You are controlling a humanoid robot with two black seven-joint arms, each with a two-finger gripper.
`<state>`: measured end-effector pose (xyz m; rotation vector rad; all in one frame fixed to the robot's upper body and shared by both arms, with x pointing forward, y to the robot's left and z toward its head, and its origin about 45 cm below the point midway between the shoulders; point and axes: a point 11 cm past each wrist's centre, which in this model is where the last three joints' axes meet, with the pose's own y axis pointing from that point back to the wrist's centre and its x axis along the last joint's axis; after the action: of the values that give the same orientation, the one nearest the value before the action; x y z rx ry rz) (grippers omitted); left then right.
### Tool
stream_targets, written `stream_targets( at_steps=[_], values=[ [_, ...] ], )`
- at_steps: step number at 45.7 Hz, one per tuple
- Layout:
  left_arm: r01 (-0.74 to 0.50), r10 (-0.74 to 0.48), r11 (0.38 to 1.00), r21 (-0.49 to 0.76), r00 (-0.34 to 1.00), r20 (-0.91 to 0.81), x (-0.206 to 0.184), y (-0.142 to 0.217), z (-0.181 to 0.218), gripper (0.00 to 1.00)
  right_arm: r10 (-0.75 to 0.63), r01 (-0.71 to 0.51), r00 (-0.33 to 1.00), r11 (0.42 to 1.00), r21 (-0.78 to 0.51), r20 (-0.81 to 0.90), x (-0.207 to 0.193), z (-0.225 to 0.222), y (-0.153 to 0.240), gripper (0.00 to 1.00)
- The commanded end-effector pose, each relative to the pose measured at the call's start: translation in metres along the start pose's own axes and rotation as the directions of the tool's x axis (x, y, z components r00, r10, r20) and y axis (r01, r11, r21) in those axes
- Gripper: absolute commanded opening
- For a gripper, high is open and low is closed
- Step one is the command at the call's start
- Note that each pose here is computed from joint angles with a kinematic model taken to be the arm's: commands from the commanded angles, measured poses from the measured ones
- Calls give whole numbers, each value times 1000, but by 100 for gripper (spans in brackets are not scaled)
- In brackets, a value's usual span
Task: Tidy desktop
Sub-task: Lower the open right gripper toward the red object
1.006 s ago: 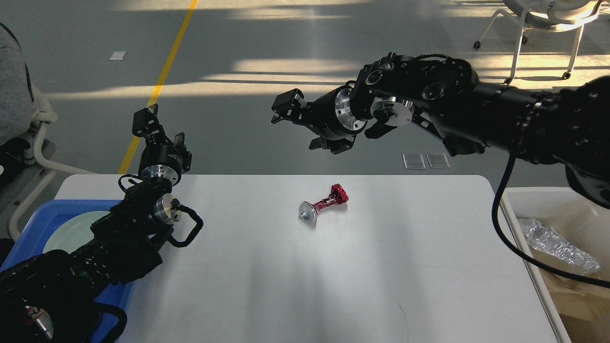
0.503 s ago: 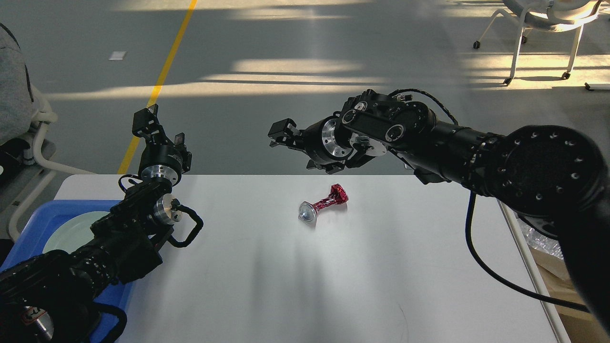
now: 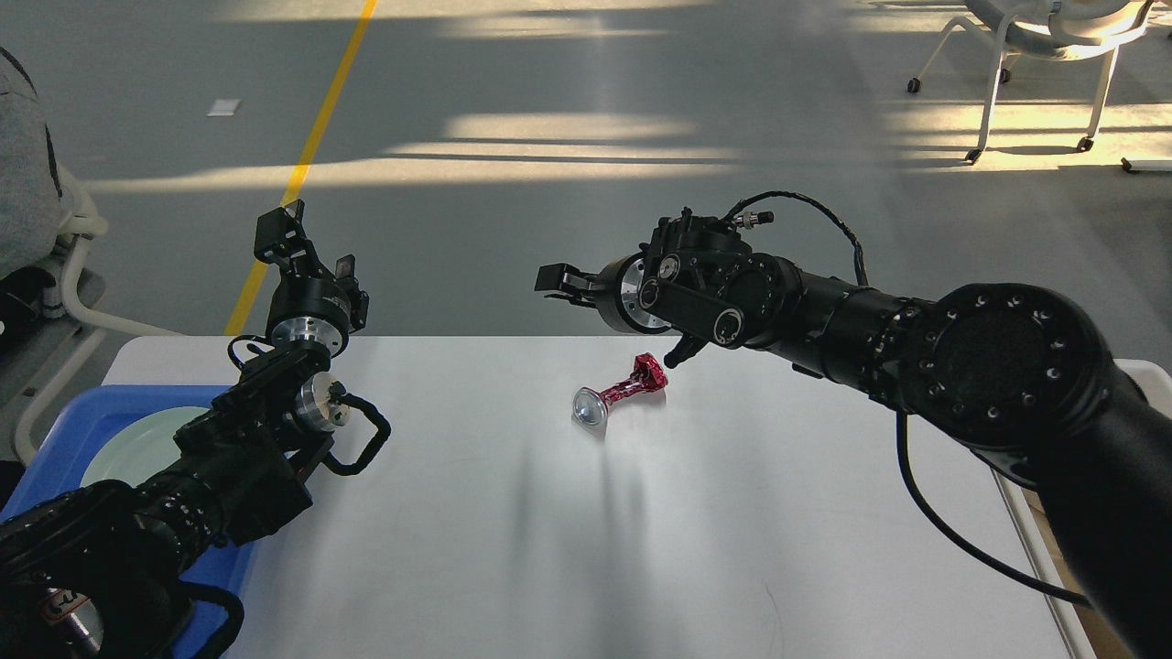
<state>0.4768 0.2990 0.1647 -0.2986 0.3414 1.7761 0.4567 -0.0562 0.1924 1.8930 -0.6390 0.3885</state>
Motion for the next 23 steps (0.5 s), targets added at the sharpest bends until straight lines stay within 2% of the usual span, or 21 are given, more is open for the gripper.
stream_targets(
  at_steps=[1,14,23],
  values=[
    [0,0,1000,0,1000,0,0,0,0,96,6,-6,999,1000,-1,34,-11,12,-7,100],
    [0,0,1000,0,1000,0,0,0,0,96,-26,22,997,998,56,69,-35,25,-18,100],
    [0,0,1000,0,1000,0,0,0,0,96,-50,30,994,978,205,94,-50,24,-23,100]
  ],
)
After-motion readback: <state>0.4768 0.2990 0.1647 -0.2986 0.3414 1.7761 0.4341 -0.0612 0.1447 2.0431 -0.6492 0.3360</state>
